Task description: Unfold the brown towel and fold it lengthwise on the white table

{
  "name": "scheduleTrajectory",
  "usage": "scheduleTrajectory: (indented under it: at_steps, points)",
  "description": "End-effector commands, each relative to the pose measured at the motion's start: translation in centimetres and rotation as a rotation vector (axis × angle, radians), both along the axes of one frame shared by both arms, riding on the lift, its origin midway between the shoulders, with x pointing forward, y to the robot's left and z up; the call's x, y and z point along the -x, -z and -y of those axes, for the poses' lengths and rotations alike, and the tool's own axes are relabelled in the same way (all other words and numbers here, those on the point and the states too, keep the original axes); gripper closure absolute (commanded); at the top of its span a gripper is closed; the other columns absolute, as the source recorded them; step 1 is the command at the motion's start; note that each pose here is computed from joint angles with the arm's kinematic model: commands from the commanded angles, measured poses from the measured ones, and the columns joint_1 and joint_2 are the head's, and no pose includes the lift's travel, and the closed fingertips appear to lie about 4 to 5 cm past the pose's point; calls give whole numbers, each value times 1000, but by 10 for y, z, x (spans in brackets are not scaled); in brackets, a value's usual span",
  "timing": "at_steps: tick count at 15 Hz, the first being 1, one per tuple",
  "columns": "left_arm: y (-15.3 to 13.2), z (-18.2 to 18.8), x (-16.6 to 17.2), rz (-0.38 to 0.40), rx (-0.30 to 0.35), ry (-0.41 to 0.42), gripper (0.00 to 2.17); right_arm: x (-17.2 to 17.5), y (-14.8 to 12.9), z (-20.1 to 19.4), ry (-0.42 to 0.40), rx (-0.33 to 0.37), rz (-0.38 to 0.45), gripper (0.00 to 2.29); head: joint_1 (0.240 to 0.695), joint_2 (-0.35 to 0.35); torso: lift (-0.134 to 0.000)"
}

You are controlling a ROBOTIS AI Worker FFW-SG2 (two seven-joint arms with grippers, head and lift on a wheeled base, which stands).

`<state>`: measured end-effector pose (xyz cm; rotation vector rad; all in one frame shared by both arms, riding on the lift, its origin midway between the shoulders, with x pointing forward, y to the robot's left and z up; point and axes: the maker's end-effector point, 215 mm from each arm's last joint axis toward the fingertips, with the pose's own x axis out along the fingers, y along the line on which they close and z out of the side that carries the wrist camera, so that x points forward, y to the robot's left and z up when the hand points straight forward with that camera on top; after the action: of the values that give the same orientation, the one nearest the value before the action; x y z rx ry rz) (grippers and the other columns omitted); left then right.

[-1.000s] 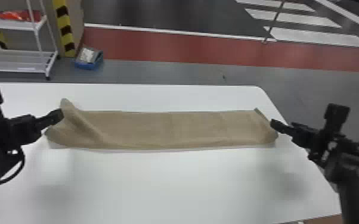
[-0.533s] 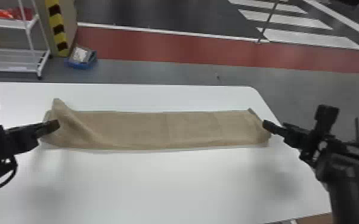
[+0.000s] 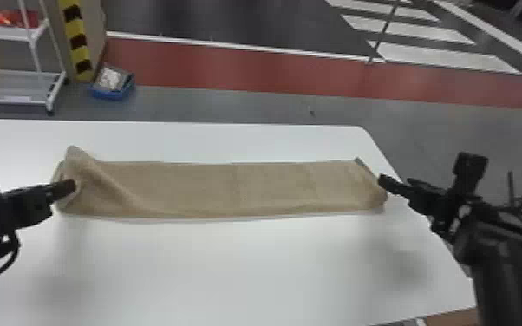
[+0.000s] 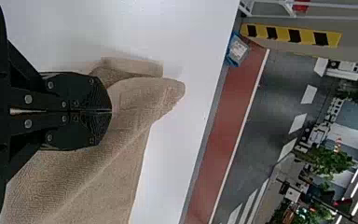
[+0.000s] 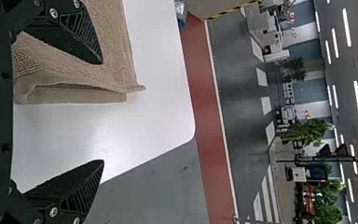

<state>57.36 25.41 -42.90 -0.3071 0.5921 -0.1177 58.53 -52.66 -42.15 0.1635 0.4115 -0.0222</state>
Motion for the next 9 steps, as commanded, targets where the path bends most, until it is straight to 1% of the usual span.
scheduleTrajectory:
  at_steps: [1,2,3,5,7,8,9]
  points:
    - [2,-4,2,-7,-10,-6,1369,1,0,1,4,-5,3,147,695,-252,-123]
    - [2,-6,2,-7,-17,-6,1426,1,-1,2,7,-7,5,147,695,-251,-123]
    - [3,-9,3,-8,-20,-12,1426,1,-1,3,8,-8,5,147,695,-250,-123]
    - [1,-23,3,-4,-42,-49,1426,1,0,2,7,-13,6,151,695,-248,-123]
    - [2,-48,6,-9,-112,-109,1423,3,1,2,8,-11,8,151,695,-234,-123]
    - [1,-52,5,-6,-122,-123,1382,3,1,2,8,-11,10,151,695,-224,-123]
    - [-8,-56,0,33,-122,-131,1048,3,0,1,7,-13,11,147,695,-216,-123]
